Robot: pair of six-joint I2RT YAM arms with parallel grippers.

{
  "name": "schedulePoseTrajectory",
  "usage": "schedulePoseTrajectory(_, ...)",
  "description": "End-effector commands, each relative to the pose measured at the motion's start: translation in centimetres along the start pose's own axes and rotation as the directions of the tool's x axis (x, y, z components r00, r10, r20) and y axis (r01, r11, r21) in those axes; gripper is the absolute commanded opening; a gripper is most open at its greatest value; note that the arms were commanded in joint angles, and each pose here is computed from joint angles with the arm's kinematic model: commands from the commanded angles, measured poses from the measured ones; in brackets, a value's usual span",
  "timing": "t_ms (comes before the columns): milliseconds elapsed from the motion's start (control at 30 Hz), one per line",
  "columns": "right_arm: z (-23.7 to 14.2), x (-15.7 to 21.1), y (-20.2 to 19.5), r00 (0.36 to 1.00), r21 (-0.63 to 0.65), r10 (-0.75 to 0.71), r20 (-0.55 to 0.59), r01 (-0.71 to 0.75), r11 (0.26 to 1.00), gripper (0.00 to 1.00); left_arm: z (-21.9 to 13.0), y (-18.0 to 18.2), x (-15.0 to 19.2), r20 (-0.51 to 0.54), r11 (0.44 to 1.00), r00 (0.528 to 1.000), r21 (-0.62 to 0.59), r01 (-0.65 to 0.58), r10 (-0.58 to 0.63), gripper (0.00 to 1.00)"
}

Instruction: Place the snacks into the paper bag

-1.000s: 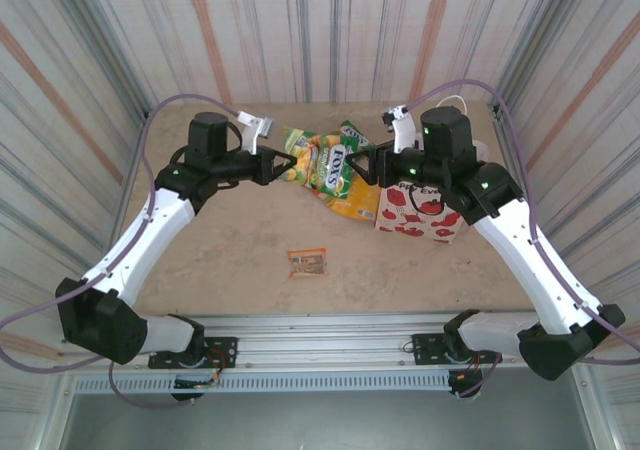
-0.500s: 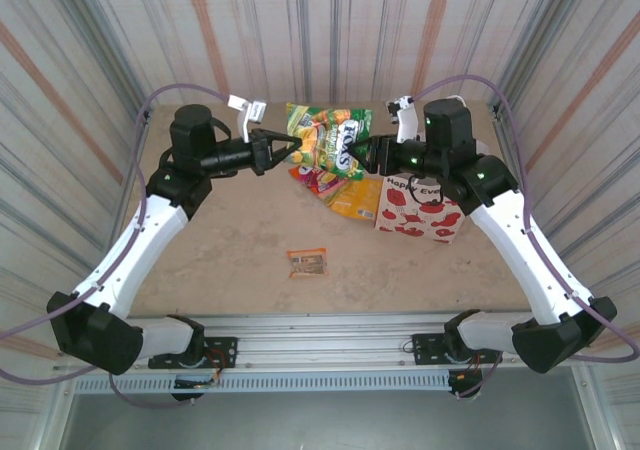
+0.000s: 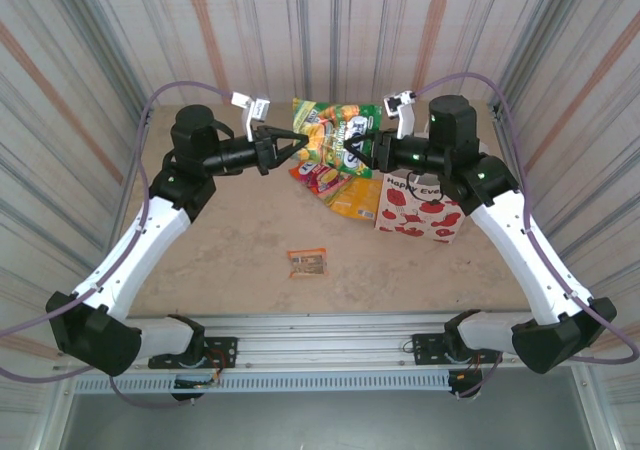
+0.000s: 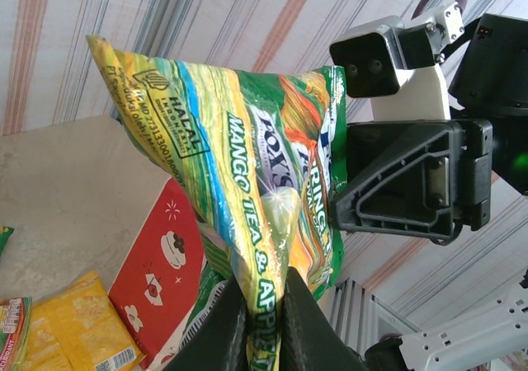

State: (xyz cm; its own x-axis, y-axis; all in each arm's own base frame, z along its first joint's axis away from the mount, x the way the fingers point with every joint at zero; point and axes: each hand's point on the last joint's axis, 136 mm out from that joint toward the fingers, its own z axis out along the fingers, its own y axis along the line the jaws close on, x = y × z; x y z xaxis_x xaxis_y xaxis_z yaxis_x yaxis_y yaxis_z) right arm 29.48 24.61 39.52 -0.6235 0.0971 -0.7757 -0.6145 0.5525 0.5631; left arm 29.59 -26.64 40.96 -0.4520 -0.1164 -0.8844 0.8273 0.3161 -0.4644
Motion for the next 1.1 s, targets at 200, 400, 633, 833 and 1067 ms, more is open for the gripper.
schedulePoseTrajectory(200,-3.0,-2.5,0.8,0.997,-0.035,0.009,0.077,-0.007,0.999,0.04,-0.5,-0.5,-2.2,0.059,0.998,0.997,-0.044,-0.052,0.055,0.41)
schedulePoseTrajectory(400,-7.9,-6.3,-2.6,0.979,0.106,0.111,0.172,-0.131,0.986,0.0,-0.7,1.9,-1.2,0.042,0.987,0.999,-0.162,-0.019,0.026,0.55)
schedulePoseTrajectory(633,-12.3,-7.0,-6.8,0.952,0.253,0.198,0.234,-0.257,0.933,0.0,-0.4,4.0,0.6,-0.005,0.974,1.0,-0.225,0.017,-0.019,0.55)
schedulePoseTrajectory(833,-14.4,-4.5,-10.6,0.933,0.439,0.295,0.207,-0.358,0.824,0.0,-0.1,4.8,1.6,-0.041,0.971,0.998,-0.236,0.027,-0.037,0.55)
schedulePoseTrajectory(1067,-14.8,-1.3,-13.0,0.904,0.546,0.4,0.153,-0.414,0.728,0.0,0.3,5.4,2.5,-0.065,0.971,0.996,-0.236,0.044,-0.06,0.54)
